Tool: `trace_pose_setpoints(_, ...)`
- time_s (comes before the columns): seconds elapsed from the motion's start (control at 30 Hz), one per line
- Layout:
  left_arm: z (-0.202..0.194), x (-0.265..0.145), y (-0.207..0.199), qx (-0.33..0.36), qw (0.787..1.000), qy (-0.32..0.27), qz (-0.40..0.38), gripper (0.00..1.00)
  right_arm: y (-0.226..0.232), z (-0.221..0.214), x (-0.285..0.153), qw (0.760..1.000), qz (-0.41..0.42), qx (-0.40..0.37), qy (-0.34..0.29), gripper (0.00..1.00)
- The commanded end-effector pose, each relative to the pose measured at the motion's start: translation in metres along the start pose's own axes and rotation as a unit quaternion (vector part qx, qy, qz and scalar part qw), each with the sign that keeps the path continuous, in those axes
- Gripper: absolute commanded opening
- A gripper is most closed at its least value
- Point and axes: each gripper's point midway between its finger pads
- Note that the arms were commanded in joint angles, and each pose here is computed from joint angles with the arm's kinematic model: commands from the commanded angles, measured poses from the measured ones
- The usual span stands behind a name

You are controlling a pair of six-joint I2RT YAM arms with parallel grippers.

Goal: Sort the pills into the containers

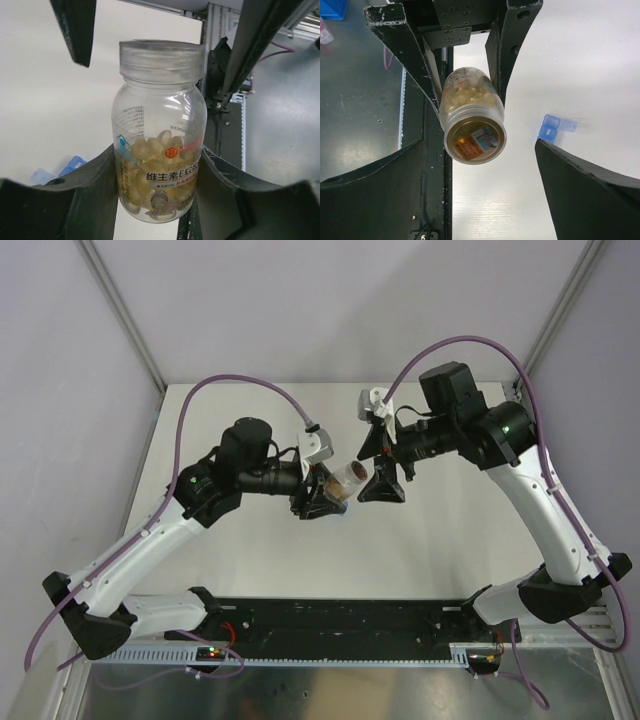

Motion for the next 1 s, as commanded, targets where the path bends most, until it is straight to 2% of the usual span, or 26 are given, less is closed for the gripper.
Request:
trace_pose_setpoints(0.0,0.027,-0.011,0.004,0.049,0.997,-0.042,0.035,0.00,-0.007,0.017,-0.017,0.999,-0.039,-0.006,-0.022,0.96)
trace_pose_setpoints(0.47,0.020,-0.013,0.044,0.105,0.979,-0.031,0.171,0.00,-0.057,0.031,-0.032,0.989,-0.104,0.085,-0.067,0.98)
trace_pose_setpoints(0.83,0.025,-0.013,0.066,0.125,0.959,-0.030,0.253,0.00,-0.065,0.024,-0.004,0.984,-0.037,0.149,-0.086,0.99)
trace_pose_setpoints(0.97,0.026,-0.014,0.072,0.126,0.954,-0.031,0.272,0.00,-0.062,0.019,0.007,0.984,-0.017,0.158,-0.082,0.96)
Point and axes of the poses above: each gripper's point midway between its finger pads, its own x axis out along the fingers, its own y axis along the line the jaws close on, z = x × y, and after that the axes turned 12 degrees about -x, right-handed
